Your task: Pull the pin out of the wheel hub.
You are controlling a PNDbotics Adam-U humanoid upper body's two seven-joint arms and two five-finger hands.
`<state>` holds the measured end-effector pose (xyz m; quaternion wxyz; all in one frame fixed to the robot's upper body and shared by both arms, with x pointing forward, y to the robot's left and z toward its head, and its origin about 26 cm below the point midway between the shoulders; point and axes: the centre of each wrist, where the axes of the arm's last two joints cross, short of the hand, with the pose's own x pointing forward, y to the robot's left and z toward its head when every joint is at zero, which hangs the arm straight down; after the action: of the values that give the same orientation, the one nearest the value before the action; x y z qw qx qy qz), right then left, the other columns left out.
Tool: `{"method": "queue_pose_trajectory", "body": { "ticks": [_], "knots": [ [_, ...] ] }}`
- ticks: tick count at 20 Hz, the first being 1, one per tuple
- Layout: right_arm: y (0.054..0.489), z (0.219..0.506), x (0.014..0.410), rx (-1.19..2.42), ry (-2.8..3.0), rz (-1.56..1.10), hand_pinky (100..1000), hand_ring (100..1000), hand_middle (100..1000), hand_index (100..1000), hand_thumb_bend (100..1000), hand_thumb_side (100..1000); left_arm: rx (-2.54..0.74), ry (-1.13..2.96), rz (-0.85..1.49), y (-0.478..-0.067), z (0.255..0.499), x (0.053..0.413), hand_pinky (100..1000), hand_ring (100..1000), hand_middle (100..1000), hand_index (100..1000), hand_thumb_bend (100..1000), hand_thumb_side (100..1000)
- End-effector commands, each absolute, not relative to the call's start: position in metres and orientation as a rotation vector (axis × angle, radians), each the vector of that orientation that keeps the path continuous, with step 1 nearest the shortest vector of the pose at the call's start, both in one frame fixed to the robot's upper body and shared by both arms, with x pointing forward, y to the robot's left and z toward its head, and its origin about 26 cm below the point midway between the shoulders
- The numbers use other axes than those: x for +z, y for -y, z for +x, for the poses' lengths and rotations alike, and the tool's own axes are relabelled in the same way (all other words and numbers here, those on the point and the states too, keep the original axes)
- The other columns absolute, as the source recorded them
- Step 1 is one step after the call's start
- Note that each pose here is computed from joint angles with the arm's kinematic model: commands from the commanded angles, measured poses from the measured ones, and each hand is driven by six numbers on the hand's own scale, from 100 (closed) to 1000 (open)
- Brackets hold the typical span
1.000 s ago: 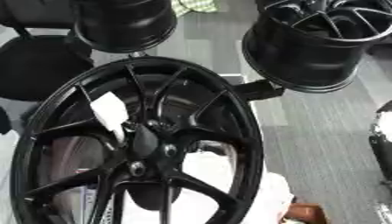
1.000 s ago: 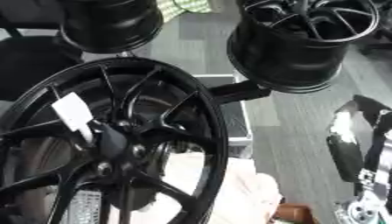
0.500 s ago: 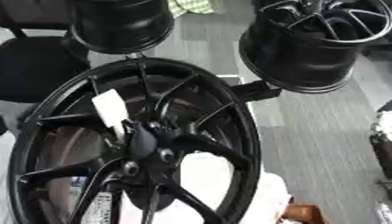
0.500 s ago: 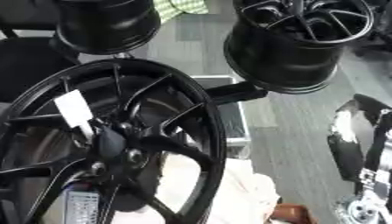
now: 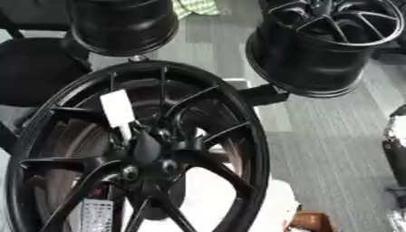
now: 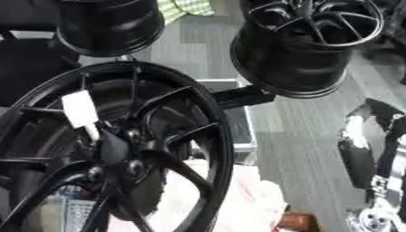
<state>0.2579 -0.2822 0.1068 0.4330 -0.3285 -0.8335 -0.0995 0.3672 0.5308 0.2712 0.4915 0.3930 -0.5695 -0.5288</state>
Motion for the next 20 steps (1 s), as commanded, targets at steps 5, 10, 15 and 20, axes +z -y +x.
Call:
{"method": "queue_pose_trajectory", "body": {
  "ticks": [5,10,15,20],
  "knots": [
    [0.2827,0.2574,0.1139,-0.247,2.103,-0.811,864,776,586,705,100,477,-1.314,1.379,0.996,-0.5318,0.364,0.2917,853,865,849,874,100,251],
    [0.2826,0.2572,0.1135,-0.247,2.102,-0.811,865,776,586,706,100,477,-1.296,1.394,1.009,-0.5322,0.3643,0.2906,842,851,833,867,100,250],
    [0.2826,0.257,0.1133,-0.245,2.102,-0.81,865,776,586,706,100,477,-1.301,1.407,1.002,-0.5307,0.3646,0.2917,837,844,820,860,100,250],
    [0.2825,0.257,0.1132,-0.247,2.103,-0.81,865,777,586,706,100,476,-1.303,1.41,0.994,-0.5306,0.3644,0.292,835,840,814,854,100,250]
  ]
}}
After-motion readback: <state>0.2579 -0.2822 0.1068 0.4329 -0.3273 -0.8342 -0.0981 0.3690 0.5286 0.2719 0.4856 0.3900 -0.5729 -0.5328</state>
